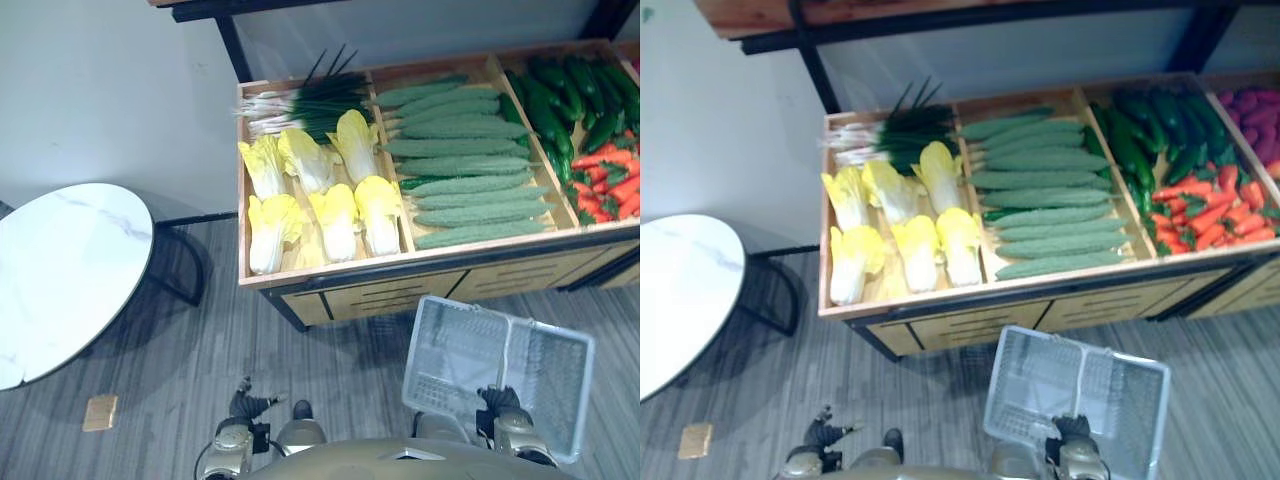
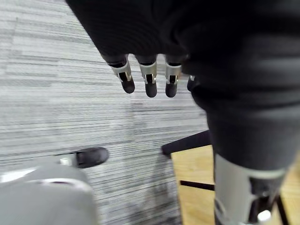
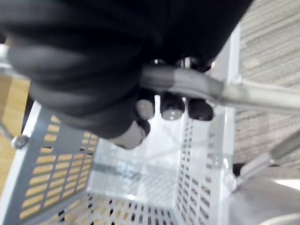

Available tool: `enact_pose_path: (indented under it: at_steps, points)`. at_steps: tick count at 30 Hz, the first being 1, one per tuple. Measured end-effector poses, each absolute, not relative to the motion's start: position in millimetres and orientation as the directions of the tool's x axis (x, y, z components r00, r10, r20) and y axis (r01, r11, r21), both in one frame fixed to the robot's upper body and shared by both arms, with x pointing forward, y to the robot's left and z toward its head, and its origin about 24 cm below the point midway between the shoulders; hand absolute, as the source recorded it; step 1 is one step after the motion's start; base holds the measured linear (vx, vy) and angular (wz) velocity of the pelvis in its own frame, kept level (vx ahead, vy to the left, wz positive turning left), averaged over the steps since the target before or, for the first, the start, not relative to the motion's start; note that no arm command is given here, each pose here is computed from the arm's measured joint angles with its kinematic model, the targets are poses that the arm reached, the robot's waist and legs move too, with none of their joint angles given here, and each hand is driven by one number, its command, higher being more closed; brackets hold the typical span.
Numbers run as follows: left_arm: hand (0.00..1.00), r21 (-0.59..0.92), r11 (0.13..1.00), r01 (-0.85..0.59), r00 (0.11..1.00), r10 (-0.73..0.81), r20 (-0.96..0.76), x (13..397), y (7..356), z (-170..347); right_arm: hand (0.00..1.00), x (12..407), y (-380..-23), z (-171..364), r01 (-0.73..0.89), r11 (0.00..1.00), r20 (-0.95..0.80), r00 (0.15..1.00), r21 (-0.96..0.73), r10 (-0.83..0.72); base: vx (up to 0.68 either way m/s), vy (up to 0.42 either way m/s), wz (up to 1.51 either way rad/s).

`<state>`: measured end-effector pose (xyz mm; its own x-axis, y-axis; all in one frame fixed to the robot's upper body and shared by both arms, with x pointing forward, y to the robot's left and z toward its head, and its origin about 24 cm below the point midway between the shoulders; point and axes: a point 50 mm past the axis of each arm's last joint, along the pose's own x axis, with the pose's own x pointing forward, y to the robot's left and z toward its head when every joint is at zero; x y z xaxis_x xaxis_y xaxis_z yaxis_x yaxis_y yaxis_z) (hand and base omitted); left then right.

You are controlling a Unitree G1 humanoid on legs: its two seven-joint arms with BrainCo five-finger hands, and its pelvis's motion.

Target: Pick vegetable in the basket

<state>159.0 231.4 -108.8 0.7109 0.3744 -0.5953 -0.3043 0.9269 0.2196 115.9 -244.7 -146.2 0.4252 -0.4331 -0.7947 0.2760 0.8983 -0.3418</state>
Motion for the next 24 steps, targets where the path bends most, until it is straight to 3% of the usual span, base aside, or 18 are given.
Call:
enact_pose_path:
  at_steps: [2,8,13,18,24]
  points:
    - [0.00,0.227,0.901,-0.370,0.800,0.433,-0.415,195,248,-70,1.00,123,-246,-143,0.261,0.899,-0.778,0.454,-0.351,-0.435,-0.04,0.005,0.29]
    - [0.00,0.169,0.840,-0.516,0.856,0.511,0.075,252,266,34,1.00,108,-246,-146,0.256,0.895,-0.787,0.429,-0.366,-0.444,-0.02,0.024,0.16]
    - [0.00,0.125,0.877,-0.465,0.878,0.438,0.194,272,254,63,1.00,98,-251,-146,0.208,0.892,-0.785,0.424,-0.401,-0.451,-0.06,0.028,-0.05]
    - [0.00,0.226,0.918,-0.325,0.934,0.274,0.230,288,220,71,1.00,102,-245,-146,0.143,0.902,-0.786,0.450,-0.406,-0.425,-0.02,0.031,-0.27]
    - [0.00,0.364,0.901,-0.238,0.963,0.168,0.212,305,199,69,1.00,105,-245,-145,0.145,0.902,-0.780,0.460,-0.406,-0.425,0.04,0.009,-0.20]
